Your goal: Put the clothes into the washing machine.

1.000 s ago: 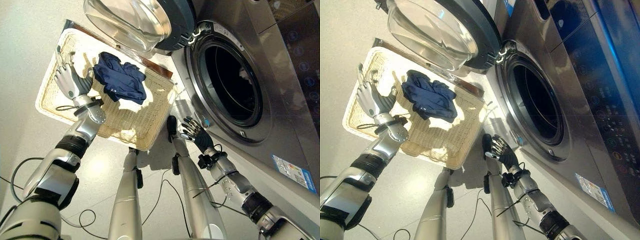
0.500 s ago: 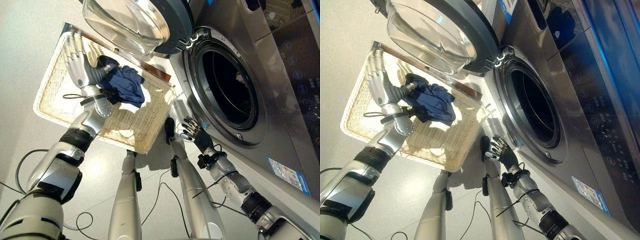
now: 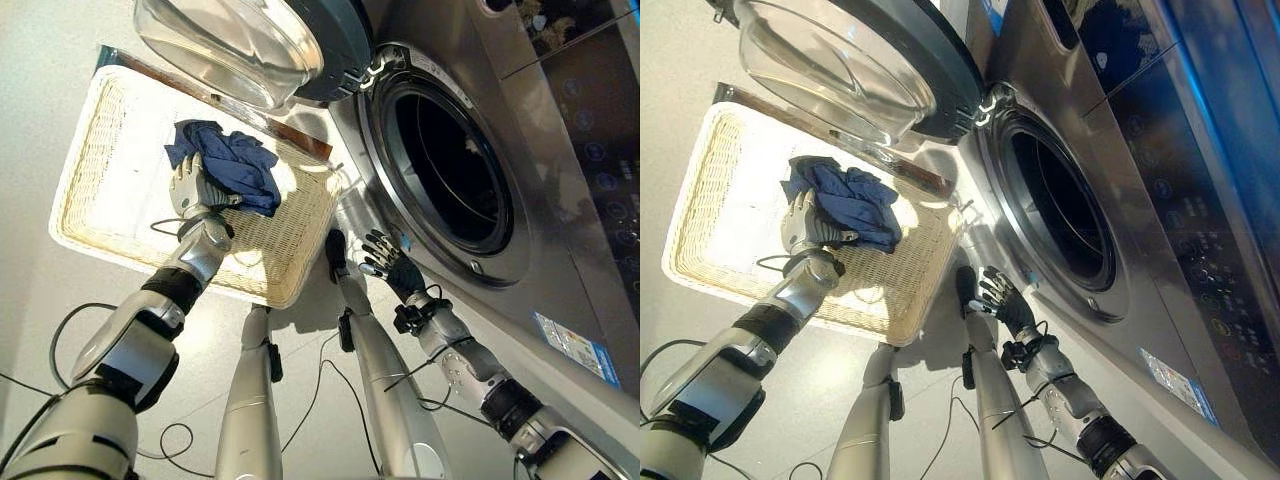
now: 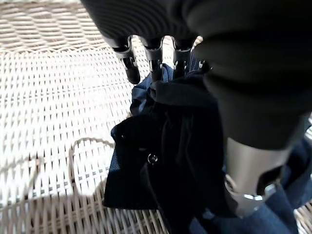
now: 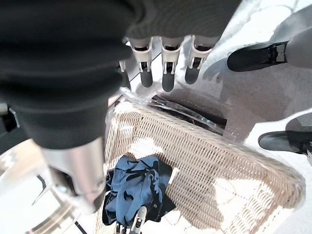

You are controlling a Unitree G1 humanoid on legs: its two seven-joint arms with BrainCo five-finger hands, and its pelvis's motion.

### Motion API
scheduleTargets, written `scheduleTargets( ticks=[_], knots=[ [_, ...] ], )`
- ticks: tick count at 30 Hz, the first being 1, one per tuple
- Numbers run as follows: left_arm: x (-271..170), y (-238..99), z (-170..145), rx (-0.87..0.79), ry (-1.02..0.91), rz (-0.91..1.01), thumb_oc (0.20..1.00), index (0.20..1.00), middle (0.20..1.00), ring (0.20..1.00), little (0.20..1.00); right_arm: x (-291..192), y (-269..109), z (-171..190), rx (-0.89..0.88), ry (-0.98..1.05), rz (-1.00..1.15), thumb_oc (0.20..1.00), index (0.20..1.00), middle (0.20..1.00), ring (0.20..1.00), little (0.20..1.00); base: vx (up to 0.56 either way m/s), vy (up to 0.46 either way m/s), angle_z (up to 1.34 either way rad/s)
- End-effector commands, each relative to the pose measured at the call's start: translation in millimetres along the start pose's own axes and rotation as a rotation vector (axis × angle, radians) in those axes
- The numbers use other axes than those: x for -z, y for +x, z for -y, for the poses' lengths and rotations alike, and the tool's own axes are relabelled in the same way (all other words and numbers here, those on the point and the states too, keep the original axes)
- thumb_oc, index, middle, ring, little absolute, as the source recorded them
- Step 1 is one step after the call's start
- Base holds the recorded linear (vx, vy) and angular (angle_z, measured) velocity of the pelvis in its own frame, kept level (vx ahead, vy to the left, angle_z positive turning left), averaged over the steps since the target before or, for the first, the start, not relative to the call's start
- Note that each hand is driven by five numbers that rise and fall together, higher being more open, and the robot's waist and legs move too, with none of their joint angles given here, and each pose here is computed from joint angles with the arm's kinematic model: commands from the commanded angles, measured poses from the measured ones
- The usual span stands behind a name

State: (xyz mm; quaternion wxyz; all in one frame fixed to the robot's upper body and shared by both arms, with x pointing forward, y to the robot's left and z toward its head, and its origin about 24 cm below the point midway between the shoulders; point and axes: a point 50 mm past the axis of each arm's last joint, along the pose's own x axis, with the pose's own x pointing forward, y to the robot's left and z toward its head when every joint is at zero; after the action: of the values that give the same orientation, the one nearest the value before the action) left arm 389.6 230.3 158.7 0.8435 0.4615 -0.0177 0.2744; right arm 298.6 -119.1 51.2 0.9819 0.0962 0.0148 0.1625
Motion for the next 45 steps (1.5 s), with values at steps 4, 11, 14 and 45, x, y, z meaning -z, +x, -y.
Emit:
scheduleTargets(
  ticks=[4,11,14,45],
  knots=[
    [-14.3,10.8,-15.6,-0.116,0.024,0.069,1.000,1.000,1.000,1.000,1.000,-11.8,1.7,-6.5,-0.030,0.023,0.046,1.000,1.000,1.000,1.000,1.000,0.00,0.001,-0.01],
    [-40.8,26.5,-17.6,0.006,0.250,0.091,0.545,0.545,0.545,0.545,0.545,-16.9,12.6,-10.4,-0.050,0.038,0.056,1.000,1.000,1.000,1.000,1.000,0.03,-0.019,-0.09],
    [-39.8,29.8,-17.6,0.062,0.478,0.095,0.200,0.200,0.200,0.200,0.200,-21.0,16.5,-12.2,-0.065,0.061,0.066,1.000,1.000,1.000,1.000,1.000,0.02,-0.057,-0.08],
    [-74.0,-90.9,-6.0,0.345,-0.702,0.608,0.200,0.200,0.200,0.200,0.200,-77.2,5.1,-50.9,-0.150,-0.120,0.306,1.000,1.000,1.000,1.000,1.000,-0.03,0.000,0.04]
  ],
)
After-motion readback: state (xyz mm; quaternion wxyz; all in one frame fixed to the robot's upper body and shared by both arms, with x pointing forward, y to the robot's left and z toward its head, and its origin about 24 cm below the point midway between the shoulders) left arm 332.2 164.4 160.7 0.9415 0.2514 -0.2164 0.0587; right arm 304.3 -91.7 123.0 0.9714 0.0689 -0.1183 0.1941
